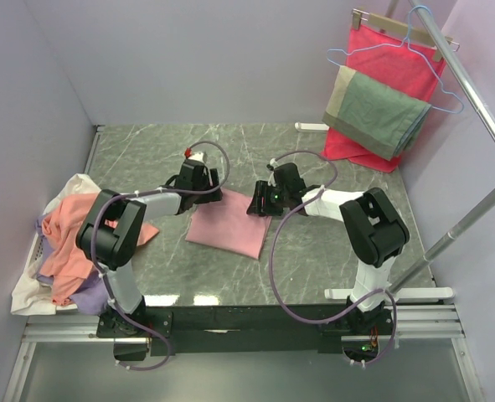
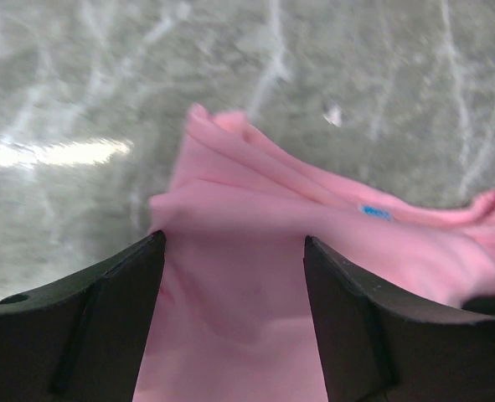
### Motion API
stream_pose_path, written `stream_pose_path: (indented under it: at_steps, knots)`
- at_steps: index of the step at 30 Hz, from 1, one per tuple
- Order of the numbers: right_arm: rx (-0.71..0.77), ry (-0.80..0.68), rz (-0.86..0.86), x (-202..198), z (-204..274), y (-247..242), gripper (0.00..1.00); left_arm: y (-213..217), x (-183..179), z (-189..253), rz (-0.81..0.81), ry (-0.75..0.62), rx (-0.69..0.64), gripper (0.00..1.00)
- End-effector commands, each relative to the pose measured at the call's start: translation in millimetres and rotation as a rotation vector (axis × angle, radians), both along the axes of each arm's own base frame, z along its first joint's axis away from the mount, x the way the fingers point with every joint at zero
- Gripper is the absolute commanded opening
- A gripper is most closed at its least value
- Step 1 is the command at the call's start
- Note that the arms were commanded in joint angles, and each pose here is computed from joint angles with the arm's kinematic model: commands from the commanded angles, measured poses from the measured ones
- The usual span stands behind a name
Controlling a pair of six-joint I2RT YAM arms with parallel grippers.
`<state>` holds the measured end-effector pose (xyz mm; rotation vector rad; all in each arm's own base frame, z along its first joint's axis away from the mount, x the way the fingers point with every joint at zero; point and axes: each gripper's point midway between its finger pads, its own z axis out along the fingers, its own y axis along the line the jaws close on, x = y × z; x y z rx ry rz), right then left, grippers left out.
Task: Fold and stack the t-shirts
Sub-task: Smooth out wrinkles on the folded tshirt, then put the neatly folded tshirt into the corner of the board with the left arm
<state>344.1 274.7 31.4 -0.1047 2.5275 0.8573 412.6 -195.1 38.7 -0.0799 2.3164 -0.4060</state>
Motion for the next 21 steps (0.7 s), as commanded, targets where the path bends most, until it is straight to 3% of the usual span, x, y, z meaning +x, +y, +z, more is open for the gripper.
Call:
stream_pose_path:
  at_steps: [1,4,10,14,21]
  knots:
    - [-0.208,0.029,-0.080,-10,-32,-45,0.59,38,28,5,0.140,-0.057,0.061,0.74]
    - [-0.175,-0.062,-0.090,-4,-12,-48,0.64,46,29,23,0.183,-0.102,0.041,0.78]
    - [-0.144,-0.246,-0.177,5,44,-67,0.86,52,21,70,0.232,-0.189,-0.017,0.88]
    - [-0.124,-0.204,-0.192,-1,51,-75,0.93,45,11,63,0.208,-0.148,-0.047,0.88]
    - [-0.030,-0.053,-0.197,-28,27,-76,0.94,37,-6,28,0.169,-0.051,-0.069,0.86]
